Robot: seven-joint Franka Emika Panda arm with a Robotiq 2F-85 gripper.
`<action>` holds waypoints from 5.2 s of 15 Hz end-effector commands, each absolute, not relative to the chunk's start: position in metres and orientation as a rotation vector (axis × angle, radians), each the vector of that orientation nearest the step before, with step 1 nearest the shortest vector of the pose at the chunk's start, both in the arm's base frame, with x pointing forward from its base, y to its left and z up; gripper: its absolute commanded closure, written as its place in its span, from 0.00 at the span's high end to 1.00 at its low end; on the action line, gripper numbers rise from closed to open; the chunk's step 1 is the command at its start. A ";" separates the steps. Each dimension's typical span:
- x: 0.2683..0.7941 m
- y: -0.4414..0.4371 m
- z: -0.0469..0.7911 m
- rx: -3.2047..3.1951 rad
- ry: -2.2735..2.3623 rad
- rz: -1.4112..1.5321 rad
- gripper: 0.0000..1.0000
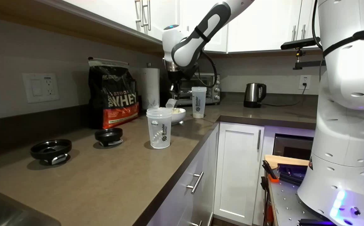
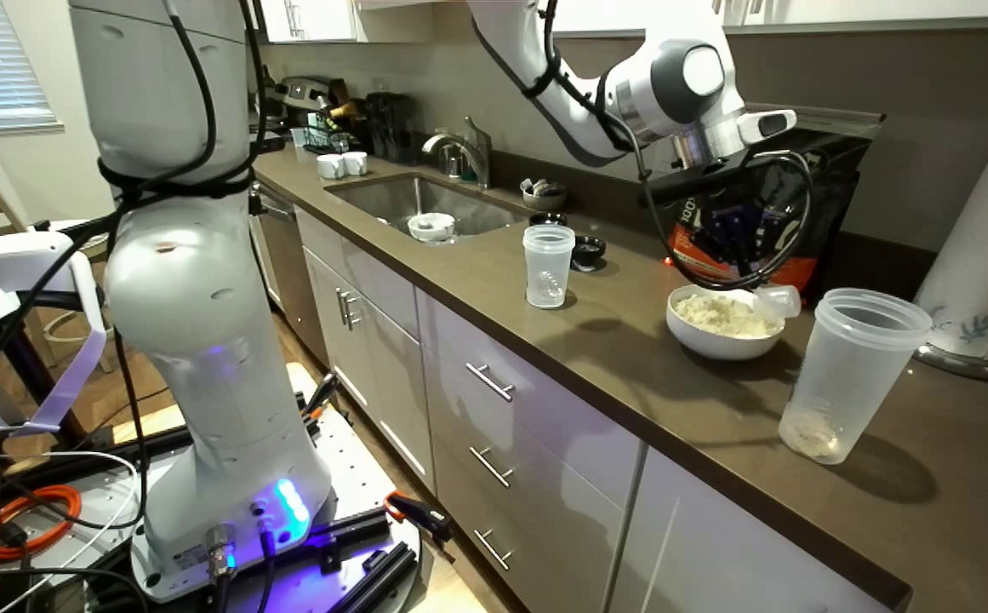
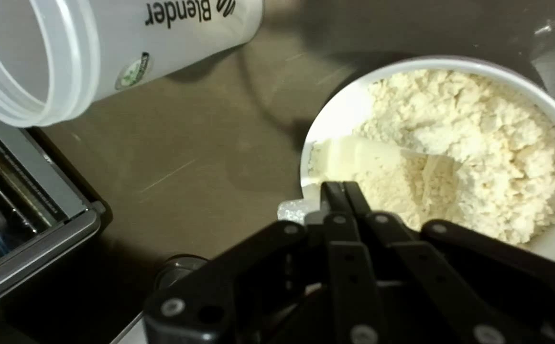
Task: Transfer one spoon of contents to the left cup
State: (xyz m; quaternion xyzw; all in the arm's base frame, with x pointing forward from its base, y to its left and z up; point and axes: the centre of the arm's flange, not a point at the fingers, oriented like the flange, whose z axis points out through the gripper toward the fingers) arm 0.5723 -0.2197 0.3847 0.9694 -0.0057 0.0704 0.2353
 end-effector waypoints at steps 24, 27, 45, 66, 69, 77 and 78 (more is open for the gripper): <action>0.536 -0.166 0.341 2.610 0.081 0.158 0.02; 0.537 -0.171 0.343 2.653 0.009 0.166 0.02; 0.544 -0.199 0.353 2.823 -0.434 0.265 0.02; 0.550 -0.211 0.375 2.919 -0.619 0.323 0.02; 0.549 -0.208 0.371 2.939 -0.627 0.313 0.02; 0.549 -0.201 0.364 2.971 -0.628 0.298 0.02; 0.550 -0.203 0.365 2.971 -0.635 0.301 0.02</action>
